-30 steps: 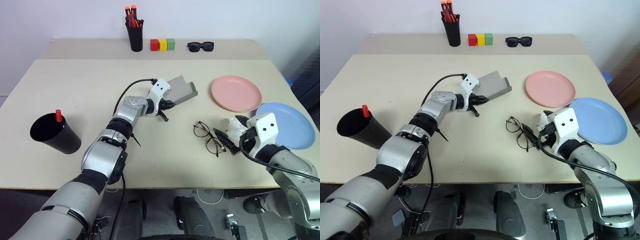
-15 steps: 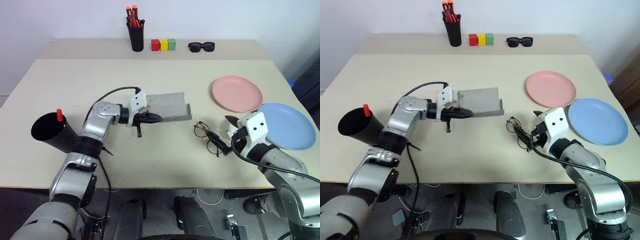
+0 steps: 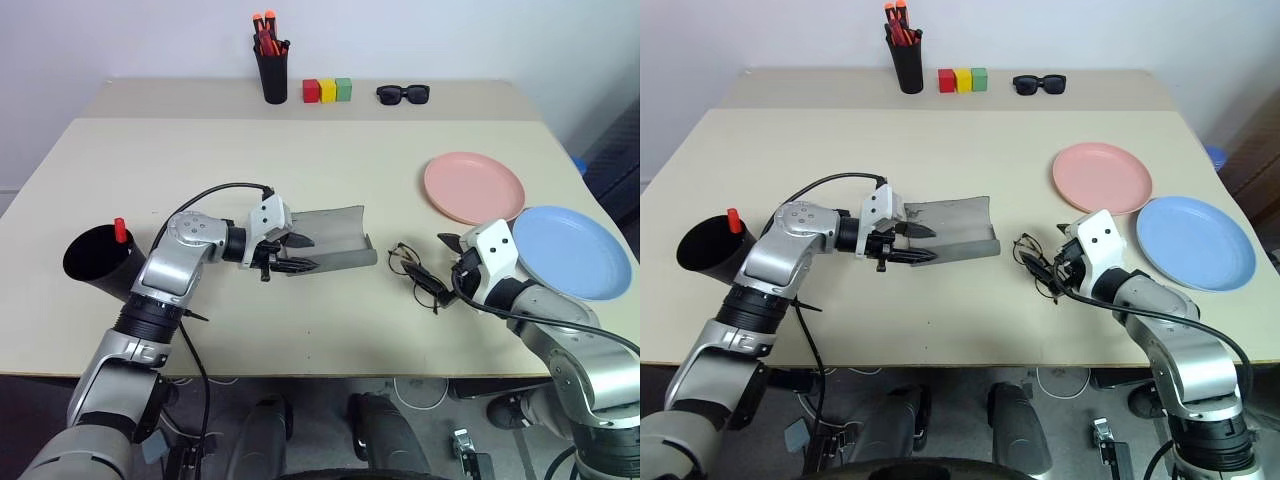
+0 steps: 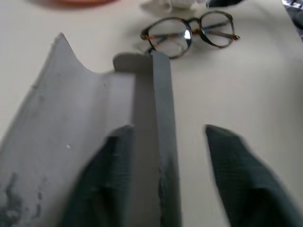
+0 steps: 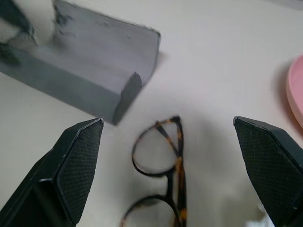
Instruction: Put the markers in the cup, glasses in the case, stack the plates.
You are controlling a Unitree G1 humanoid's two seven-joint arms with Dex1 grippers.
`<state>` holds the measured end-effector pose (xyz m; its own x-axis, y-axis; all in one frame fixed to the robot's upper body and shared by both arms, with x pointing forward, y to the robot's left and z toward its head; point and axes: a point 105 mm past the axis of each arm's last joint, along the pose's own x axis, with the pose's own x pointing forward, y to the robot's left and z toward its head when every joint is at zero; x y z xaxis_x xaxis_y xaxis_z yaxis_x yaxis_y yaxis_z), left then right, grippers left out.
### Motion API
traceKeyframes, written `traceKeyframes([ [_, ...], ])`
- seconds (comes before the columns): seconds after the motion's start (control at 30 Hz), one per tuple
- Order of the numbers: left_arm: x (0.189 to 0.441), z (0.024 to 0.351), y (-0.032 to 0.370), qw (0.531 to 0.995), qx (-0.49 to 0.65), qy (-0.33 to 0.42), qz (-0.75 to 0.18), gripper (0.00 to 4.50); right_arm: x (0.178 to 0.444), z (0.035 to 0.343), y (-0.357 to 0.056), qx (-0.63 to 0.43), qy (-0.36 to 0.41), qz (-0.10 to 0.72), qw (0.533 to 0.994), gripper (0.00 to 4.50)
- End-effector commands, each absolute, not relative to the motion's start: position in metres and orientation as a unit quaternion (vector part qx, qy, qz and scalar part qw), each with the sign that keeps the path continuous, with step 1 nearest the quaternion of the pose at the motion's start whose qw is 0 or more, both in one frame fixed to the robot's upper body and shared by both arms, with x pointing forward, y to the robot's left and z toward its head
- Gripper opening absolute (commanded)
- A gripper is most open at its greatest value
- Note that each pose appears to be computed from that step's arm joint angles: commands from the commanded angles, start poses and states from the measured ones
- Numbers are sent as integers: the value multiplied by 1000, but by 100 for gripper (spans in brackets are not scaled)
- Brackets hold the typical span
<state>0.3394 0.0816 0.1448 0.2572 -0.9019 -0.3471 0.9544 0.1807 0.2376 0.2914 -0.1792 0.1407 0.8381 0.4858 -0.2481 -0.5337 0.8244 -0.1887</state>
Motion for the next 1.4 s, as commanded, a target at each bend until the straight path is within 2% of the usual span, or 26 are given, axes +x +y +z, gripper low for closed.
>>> traceKeyframes([
  [0.03, 343, 161, 83, 785, 210, 4, -582, 229, 292, 153, -180, -158, 100, 270, 944, 450],
  [0.1, 338, 166, 81, 787, 204, -15, -583, 229, 294, 156, -181, -165, 113, 263, 944, 450],
  [0.23, 307, 167, 75, 766, 181, -28, -616, 229, 296, 160, -185, -190, 146, 243, 940, 450],
  [0.37, 272, 148, 69, 750, 178, -30, -636, 229, 296, 158, -181, -201, 180, 238, 933, 450],
  [0.5, 255, 137, 65, 761, 158, -51, -627, 229, 293, 146, -178, -231, 219, 231, 920, 450],
  [0.77, 247, 121, 63, 773, 138, -53, -617, 229, 294, 135, -182, -243, 248, 207, 915, 450],
  [1.2, 248, 118, 60, 778, 133, -57, -611, 229, 302, 129, -180, -229, 255, 189, 920, 450],
  [1.3, 248, 118, 60, 782, 131, -58, -607, 236, 303, 126, -181, -229, 259, 187, 919, 362],
  [1.4, 247, 118, 60, 783, 130, -58, -605, 236, 304, 125, -180, -228, 261, 187, 919, 214],
])
